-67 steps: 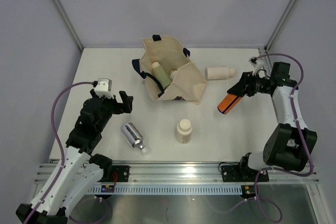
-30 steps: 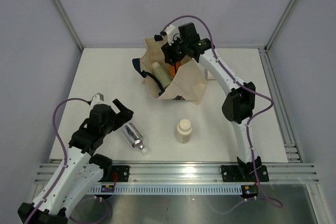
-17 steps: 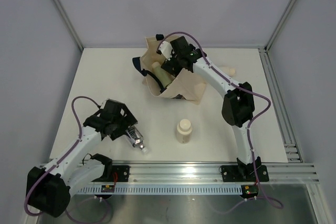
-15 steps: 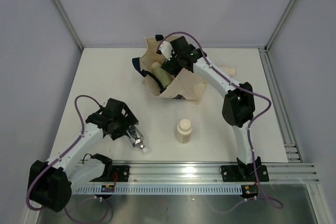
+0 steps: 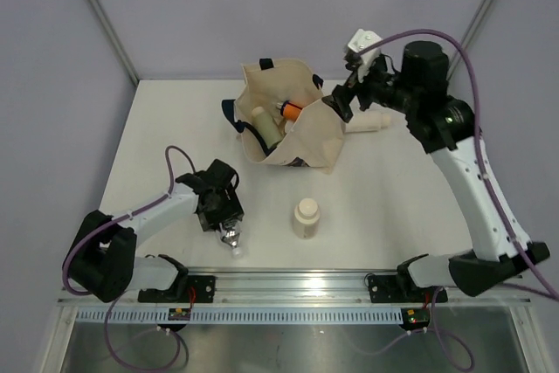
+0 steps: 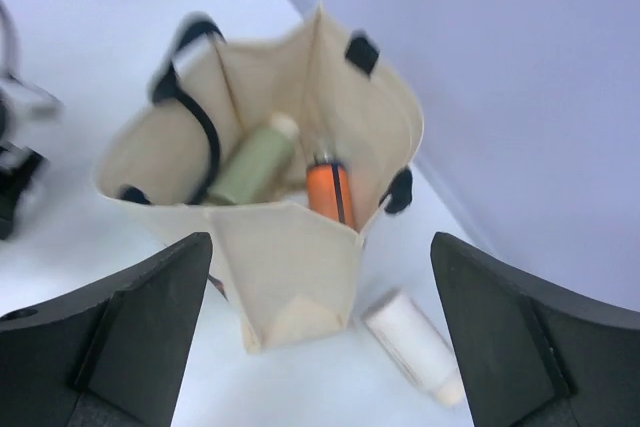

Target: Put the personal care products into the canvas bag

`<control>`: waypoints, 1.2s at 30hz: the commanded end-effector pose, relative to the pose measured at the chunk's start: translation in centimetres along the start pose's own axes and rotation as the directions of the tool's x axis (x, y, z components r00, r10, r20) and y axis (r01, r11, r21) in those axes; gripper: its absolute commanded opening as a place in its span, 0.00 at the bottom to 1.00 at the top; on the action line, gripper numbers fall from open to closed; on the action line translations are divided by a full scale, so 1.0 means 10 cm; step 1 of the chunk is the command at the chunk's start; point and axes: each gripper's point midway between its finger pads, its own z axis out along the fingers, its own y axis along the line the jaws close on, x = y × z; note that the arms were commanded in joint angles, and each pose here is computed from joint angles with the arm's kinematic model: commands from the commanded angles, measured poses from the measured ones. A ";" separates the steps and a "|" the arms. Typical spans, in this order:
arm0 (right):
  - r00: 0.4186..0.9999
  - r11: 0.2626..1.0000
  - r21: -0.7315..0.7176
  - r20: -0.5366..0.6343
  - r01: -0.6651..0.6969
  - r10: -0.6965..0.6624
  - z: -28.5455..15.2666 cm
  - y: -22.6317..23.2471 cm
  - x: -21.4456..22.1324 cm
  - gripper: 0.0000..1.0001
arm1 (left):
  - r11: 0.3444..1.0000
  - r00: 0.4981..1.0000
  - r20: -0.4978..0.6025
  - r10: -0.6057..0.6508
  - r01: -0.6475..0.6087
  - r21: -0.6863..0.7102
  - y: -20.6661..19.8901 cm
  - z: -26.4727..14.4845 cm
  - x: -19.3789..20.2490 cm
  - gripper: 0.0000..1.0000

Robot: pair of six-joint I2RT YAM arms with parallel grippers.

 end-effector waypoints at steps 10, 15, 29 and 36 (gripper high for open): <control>0.919 0.923 -0.129 0.115 -0.363 0.377 -0.90 0.12 0.80 1.00 | 0.743 0.976 0.151 0.155 -0.216 0.634 -0.97 -0.69 -0.17 0.00; 0.862 0.871 -0.077 0.121 -0.486 0.492 -1.10 0.17 1.36 0.99 | 0.469 0.981 0.161 0.108 -0.193 0.862 -1.24 -1.20 -0.28 0.00; 0.818 0.828 -0.026 0.142 -0.560 0.557 -1.27 0.04 1.71 0.99 | 0.097 0.940 0.337 0.059 -0.341 0.935 -2.00 -2.91 -1.04 0.00; 0.810 0.820 -0.012 0.145 -0.573 0.568 -1.31 0.00 1.76 1.00 | 0.107 0.927 0.374 -0.007 -0.371 0.922 -2.40 -3.00 -1.67 0.00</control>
